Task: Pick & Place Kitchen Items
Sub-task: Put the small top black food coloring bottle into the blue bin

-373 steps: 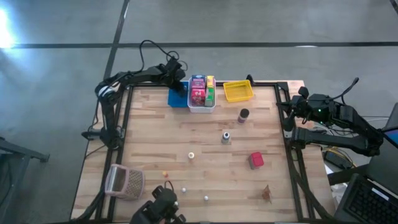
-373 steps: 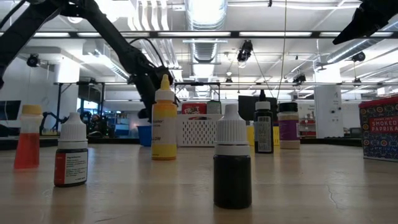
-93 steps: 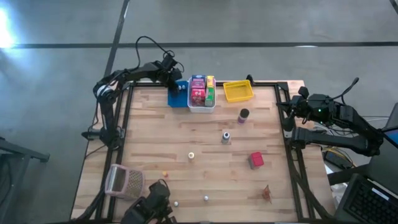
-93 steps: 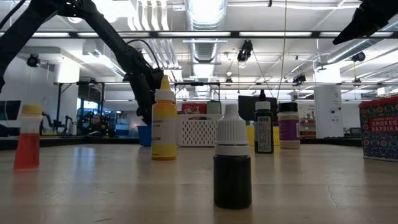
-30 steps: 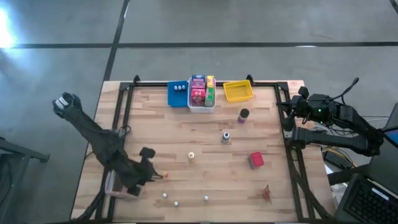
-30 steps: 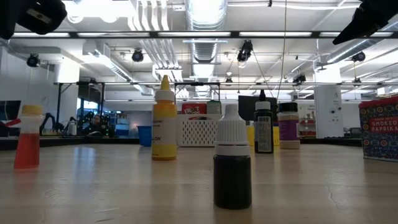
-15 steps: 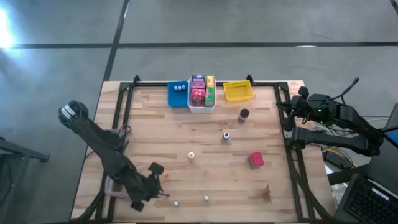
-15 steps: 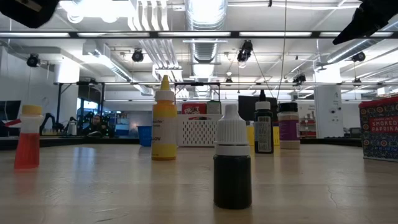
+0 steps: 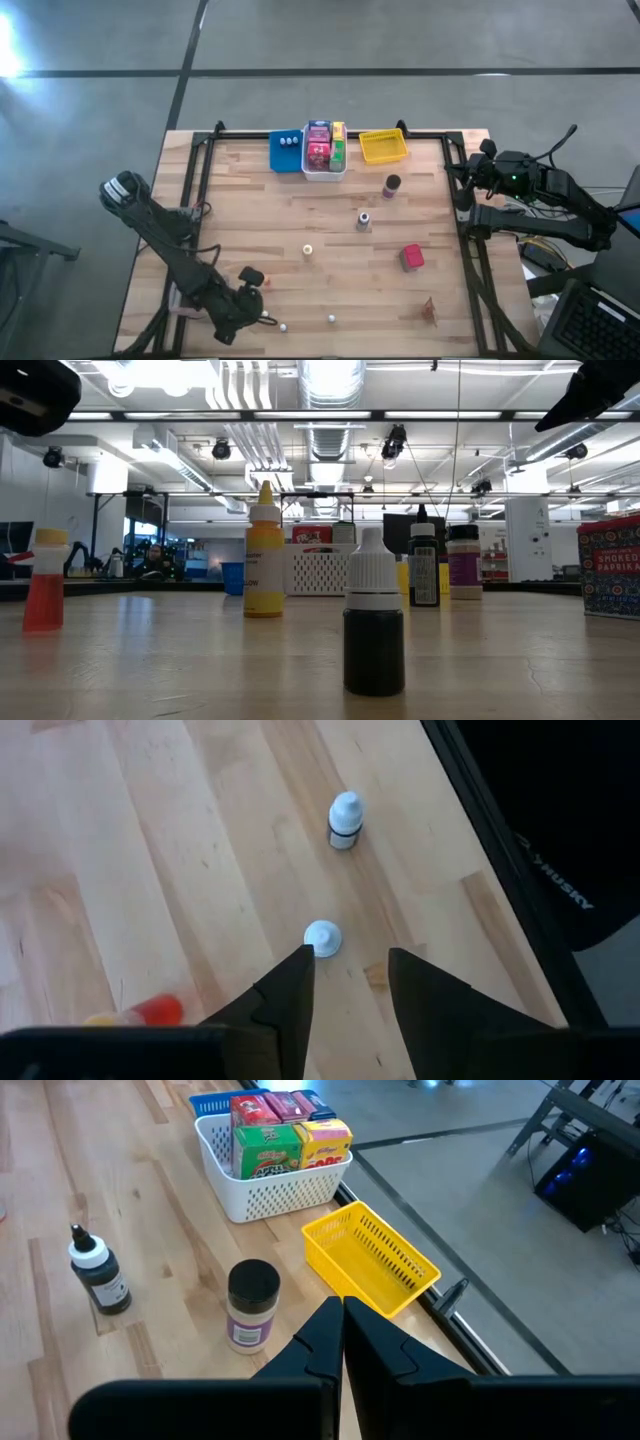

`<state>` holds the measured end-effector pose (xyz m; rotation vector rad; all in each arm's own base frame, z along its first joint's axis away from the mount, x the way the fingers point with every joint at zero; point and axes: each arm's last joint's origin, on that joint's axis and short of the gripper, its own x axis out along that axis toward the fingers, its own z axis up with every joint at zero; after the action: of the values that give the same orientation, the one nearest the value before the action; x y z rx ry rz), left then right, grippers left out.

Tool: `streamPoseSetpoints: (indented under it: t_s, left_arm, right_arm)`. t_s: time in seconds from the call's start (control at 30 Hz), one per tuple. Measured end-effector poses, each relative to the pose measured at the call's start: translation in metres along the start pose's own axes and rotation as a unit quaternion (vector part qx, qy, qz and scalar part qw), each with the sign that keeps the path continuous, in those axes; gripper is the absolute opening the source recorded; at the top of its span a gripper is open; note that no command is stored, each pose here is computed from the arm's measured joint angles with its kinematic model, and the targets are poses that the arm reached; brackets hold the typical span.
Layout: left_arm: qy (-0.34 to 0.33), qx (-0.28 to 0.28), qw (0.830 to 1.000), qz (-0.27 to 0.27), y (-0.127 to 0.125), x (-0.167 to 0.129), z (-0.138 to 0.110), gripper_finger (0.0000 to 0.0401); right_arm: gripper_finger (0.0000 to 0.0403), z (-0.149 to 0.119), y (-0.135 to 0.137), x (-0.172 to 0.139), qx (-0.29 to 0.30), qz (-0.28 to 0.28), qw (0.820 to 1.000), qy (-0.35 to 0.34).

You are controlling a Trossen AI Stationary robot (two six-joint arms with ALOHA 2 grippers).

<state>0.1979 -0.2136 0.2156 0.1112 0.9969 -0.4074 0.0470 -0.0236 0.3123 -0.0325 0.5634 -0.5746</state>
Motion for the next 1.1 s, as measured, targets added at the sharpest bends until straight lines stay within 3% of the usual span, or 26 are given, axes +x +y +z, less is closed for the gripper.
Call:
streamPoseSetpoints:
  t_s: [0.3, 0.63, 1.1]
  left_arm:
    - [-0.017, -0.007, 0.999, 0.038, 0.006, 0.002, 0.002, 0.0136]
    - [0.008, -0.012, 0.999, 0.033, 0.004, 0.018, 0.0, 0.0182]
    - [0.024, -0.025, 0.999, 0.035, 0.004, 0.037, -0.003, 0.0181]
  right_arm:
    - [0.0008, 0.0, 0.0, 0.0, 0.0, 0.0, 1.0, 0.0]
    - [0.0008, 0.0, 0.0, 0.0, 0.001, 0.0, 1.0, 0.0]
    - [0.0008, 0.0, 0.0, 0.0, 0.0, 0.0, 1.0, 0.0]
